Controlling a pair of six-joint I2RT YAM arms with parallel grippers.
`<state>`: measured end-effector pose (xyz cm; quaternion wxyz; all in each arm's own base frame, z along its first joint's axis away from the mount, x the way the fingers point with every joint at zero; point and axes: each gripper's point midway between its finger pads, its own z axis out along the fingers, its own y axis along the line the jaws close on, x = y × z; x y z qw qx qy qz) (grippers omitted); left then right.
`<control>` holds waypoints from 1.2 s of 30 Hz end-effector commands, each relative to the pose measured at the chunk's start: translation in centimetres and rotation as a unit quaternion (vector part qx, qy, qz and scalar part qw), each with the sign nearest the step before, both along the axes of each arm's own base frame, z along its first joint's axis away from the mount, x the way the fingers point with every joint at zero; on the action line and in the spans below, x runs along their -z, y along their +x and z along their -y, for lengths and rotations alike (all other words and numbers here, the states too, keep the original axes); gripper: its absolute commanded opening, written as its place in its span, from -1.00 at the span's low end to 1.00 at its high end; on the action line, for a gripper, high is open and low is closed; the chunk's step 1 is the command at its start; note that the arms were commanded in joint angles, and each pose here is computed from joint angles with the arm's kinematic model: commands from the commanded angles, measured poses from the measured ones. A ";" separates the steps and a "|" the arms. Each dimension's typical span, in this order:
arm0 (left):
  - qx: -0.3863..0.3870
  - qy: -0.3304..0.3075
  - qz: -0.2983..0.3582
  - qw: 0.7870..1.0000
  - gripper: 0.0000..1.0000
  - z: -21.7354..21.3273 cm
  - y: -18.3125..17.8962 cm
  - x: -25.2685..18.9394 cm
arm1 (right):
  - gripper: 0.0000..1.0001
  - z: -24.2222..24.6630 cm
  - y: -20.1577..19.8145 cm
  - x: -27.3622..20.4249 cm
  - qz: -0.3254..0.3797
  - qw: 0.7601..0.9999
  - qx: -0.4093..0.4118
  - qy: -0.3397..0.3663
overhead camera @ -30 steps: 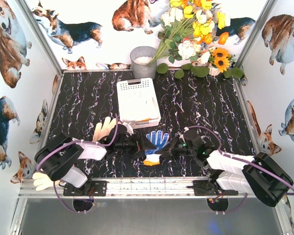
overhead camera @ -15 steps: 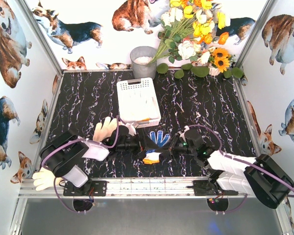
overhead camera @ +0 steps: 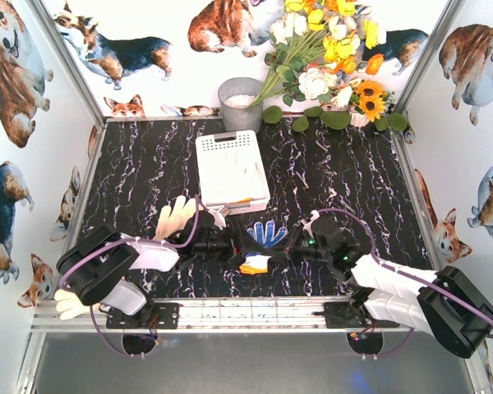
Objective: Put the gloves into the storage basket
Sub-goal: Pick up the glove from the center of the board.
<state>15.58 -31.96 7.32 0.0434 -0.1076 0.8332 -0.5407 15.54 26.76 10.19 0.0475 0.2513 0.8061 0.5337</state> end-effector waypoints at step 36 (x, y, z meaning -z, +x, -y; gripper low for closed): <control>-0.114 -0.036 -0.011 0.993 0.99 2.2 2.0 -1.6 | -1.00 -0.1 0.2 -2.9 0.048 0.998 -0.004 0.027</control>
